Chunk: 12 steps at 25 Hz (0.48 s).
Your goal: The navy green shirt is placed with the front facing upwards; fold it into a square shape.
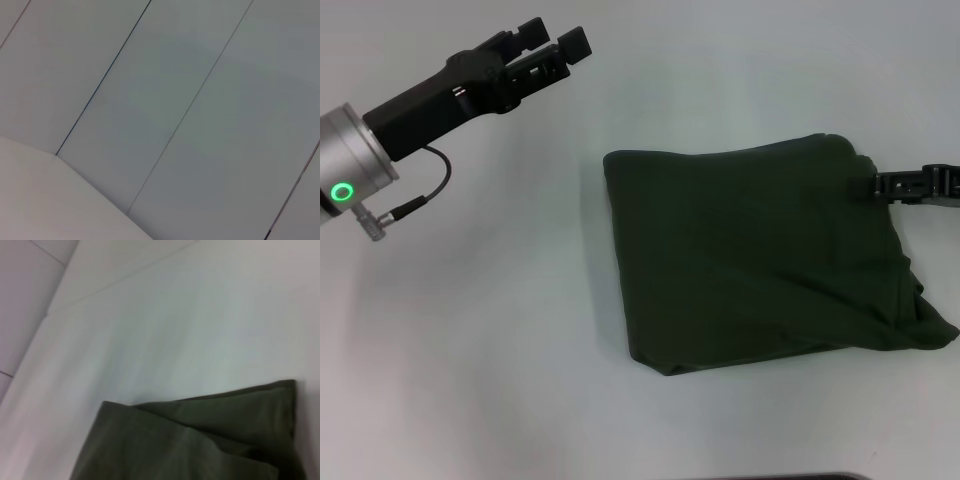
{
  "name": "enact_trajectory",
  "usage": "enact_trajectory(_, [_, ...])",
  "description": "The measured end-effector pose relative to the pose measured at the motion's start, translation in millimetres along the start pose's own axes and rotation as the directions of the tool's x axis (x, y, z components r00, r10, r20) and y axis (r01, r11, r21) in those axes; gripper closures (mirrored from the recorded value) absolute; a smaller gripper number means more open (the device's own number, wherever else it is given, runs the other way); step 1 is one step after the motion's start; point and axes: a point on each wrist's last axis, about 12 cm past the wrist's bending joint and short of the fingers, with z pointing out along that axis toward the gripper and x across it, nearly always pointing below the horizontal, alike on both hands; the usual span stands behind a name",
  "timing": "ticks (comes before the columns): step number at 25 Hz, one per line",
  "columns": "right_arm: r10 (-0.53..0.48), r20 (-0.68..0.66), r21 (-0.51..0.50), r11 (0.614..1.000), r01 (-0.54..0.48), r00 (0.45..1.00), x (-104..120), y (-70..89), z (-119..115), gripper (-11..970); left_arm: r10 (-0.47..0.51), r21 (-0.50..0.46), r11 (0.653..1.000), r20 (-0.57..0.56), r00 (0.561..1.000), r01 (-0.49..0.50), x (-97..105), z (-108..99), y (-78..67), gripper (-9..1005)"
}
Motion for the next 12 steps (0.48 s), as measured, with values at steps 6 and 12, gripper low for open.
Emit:
enact_trajectory(6, [0.013,0.005,0.016,1.000,-0.013,1.000,1.5,-3.1,-2.2,226,0.002,0.000,1.000,0.000,1.000,-0.002,-0.9,0.5,0.3,92])
enact_trajectory(12, [0.011,-0.001,0.023,1.000,-0.011,1.000,2.3,-2.9,2.0,227,0.005,0.000,1.000,-0.001,1.000,-0.005,-1.2,0.9,0.4,92])
